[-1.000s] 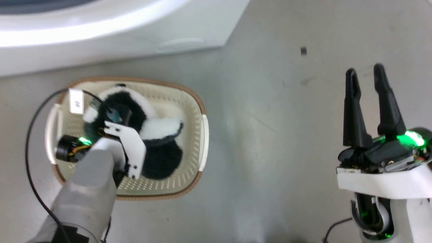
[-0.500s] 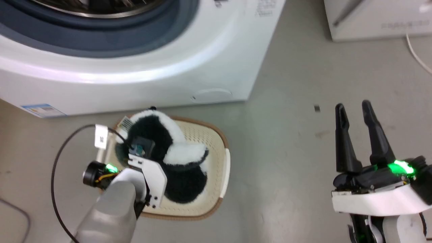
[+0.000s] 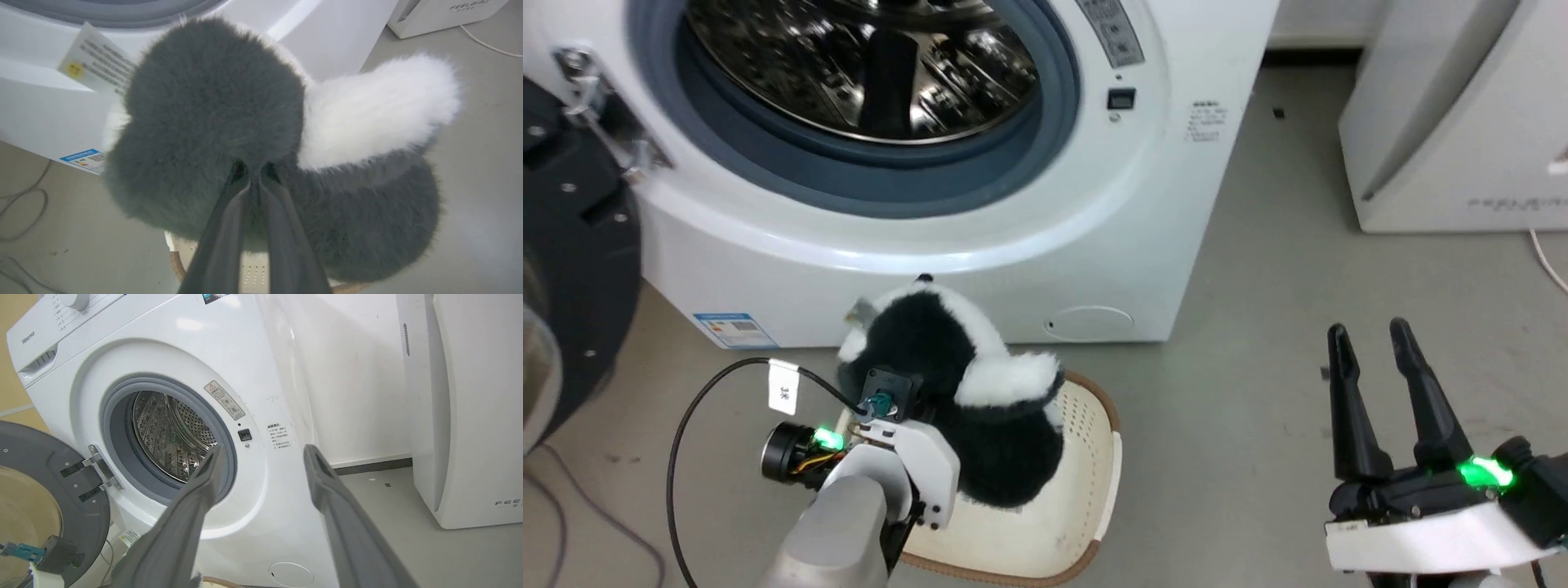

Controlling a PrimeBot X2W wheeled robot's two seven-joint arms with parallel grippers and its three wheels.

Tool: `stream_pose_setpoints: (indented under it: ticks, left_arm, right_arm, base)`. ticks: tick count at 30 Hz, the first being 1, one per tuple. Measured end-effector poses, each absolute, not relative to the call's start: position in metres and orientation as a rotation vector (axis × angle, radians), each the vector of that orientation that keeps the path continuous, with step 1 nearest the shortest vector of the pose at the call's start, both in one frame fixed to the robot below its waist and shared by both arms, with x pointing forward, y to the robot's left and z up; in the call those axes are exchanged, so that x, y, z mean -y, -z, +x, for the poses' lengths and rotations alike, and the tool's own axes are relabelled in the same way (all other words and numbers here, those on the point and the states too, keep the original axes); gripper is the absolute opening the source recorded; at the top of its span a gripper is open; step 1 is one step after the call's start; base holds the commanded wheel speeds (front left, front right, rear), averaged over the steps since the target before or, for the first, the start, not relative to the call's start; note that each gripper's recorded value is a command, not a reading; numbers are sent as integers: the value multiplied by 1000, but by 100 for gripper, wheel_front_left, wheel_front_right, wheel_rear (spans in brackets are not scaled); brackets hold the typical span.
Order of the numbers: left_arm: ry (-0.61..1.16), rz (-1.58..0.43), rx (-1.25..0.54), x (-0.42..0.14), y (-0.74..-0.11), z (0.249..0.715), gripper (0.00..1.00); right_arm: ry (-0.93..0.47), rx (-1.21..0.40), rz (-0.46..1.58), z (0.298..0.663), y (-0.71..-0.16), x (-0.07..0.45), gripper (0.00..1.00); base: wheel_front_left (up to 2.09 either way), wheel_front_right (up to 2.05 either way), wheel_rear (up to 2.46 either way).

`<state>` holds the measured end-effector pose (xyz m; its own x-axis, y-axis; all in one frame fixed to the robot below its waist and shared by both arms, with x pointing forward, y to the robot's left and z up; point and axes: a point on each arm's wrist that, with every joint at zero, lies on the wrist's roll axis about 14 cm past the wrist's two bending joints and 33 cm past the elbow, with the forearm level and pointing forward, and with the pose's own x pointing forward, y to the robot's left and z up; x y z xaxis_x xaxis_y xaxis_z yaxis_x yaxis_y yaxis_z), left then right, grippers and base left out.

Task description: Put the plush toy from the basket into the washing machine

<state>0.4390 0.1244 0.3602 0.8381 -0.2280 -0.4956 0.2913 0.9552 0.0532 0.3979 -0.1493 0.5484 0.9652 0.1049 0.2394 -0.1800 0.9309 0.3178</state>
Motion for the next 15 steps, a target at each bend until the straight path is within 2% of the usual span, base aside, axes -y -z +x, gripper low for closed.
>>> stream_pose_setpoints:
  ticks: [5,15]
  left_arm:
    - [228,104,-355,-128,-400,445,0]
    - [148,94,-178,-148,-445,443,0]
  right_arm:
    - [-174,234,342,391,-555,141,100]
    - [-203,243,342,386,-560,132,100]
  base:
    - [0,0,0]
    - [0,0,0]
